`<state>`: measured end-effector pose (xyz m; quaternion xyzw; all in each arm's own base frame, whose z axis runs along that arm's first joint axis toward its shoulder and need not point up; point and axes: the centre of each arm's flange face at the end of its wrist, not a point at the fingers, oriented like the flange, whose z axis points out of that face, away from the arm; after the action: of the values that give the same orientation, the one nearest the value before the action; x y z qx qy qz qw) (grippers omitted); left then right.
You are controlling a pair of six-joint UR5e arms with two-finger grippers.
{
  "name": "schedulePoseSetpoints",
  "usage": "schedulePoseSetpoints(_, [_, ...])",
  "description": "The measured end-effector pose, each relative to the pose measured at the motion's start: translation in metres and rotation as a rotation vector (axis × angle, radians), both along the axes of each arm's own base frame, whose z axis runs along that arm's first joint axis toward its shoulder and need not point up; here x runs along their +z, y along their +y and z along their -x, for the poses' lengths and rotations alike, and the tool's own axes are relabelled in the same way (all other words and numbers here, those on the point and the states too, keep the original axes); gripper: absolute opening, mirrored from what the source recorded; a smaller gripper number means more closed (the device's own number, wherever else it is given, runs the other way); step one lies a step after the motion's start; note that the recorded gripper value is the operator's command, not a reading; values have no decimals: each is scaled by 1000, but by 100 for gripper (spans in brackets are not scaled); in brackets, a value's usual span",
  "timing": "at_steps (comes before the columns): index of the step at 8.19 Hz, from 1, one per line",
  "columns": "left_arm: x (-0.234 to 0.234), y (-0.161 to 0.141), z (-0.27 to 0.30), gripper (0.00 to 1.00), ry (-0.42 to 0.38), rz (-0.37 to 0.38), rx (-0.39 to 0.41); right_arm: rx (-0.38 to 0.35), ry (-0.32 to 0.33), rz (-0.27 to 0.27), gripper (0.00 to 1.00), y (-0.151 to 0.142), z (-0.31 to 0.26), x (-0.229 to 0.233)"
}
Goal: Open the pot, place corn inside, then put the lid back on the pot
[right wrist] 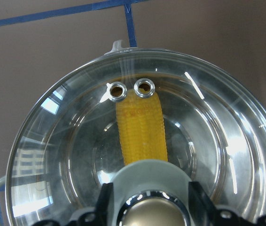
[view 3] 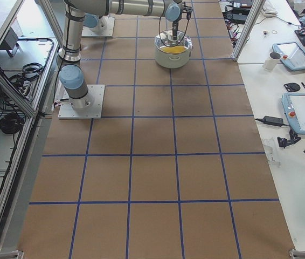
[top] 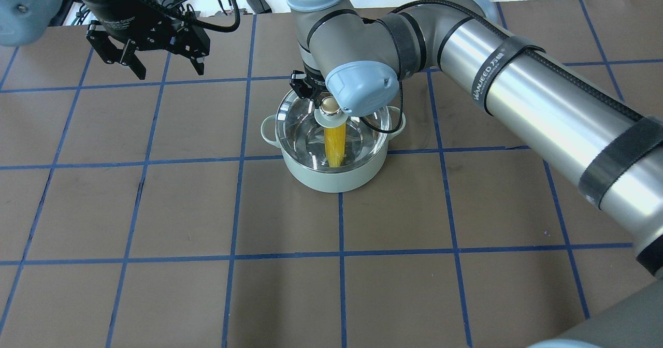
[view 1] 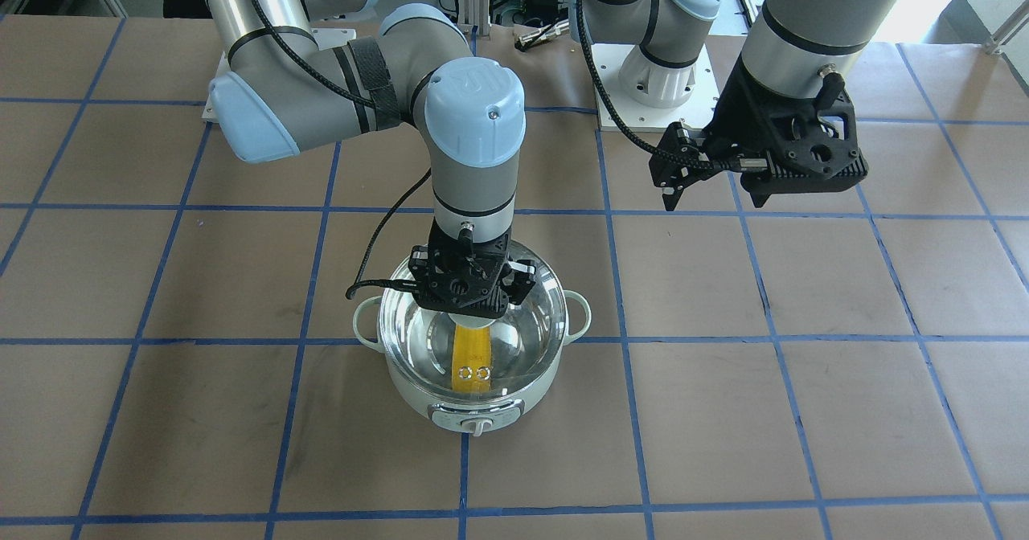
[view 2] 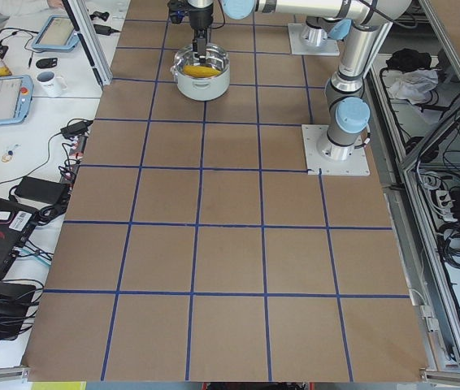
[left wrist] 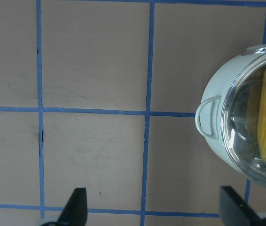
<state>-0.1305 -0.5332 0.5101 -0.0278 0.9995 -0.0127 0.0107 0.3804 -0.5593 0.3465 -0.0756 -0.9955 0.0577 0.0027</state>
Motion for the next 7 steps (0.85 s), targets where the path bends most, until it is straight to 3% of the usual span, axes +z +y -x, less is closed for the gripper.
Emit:
schedulePoseSetpoints(4, [-7, 27, 1, 100, 0, -19, 19, 2, -23, 42, 100, -5, 1, 11])
schedulePoseSetpoints(7, [-10, 31, 0, 100, -5, -24, 26, 105, -4, 62, 100, -11, 70, 79])
